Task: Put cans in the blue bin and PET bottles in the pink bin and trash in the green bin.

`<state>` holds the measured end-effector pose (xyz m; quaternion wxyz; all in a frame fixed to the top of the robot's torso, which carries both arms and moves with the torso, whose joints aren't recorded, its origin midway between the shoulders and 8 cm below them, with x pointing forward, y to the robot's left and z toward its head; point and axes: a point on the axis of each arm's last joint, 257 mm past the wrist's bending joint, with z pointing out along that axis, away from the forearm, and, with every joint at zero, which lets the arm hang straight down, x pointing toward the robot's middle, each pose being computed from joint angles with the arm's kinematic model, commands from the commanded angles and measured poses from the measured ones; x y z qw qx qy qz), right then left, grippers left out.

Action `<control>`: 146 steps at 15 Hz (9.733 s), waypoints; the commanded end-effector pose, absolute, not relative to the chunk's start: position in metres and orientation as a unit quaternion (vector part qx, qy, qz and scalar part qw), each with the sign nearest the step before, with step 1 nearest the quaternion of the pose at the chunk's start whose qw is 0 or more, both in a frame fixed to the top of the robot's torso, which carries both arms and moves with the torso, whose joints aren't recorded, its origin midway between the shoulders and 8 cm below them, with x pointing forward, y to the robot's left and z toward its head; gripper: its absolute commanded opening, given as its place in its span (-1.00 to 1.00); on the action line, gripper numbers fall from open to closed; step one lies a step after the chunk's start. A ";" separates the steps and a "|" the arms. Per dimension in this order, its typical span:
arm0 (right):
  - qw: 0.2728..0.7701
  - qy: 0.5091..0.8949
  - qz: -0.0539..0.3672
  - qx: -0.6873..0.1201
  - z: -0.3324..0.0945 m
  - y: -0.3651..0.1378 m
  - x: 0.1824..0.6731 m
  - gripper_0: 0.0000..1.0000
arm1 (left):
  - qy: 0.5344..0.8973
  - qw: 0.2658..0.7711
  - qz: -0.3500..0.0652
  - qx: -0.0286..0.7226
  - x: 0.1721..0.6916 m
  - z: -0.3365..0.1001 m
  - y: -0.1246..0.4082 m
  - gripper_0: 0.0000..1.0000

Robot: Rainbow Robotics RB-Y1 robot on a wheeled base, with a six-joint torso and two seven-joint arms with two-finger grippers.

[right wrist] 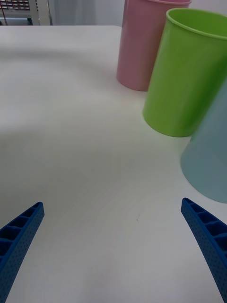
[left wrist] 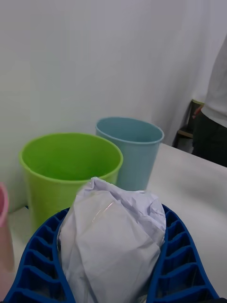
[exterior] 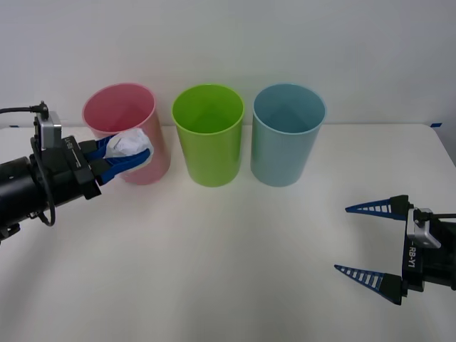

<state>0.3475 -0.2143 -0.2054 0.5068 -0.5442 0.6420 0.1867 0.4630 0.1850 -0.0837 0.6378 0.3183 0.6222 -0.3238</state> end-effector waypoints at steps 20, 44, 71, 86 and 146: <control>0.507 0.642 0.187 -0.544 -0.205 -0.214 0.347 1.00 | 0.681 0.620 -0.308 0.239 0.599 -0.007 0.089 -1.00; 0.507 0.642 0.187 -0.544 -0.205 -0.214 0.347 1.00 | 0.764 0.555 -0.229 0.237 0.619 -0.069 0.069 -1.00; 0.507 0.642 0.187 -0.544 -0.205 -0.214 0.347 1.00 | 0.765 0.551 -0.244 0.226 0.621 -0.052 0.071 1.00; 0.507 0.642 0.187 -0.544 -0.205 -0.214 0.347 1.00 | 0.661 0.556 -0.413 0.289 0.555 0.053 0.058 1.00; 0.507 0.642 0.187 -0.544 -0.205 -0.214 0.347 1.00 | 0.824 0.441 -0.224 0.276 0.325 -0.255 0.251 1.00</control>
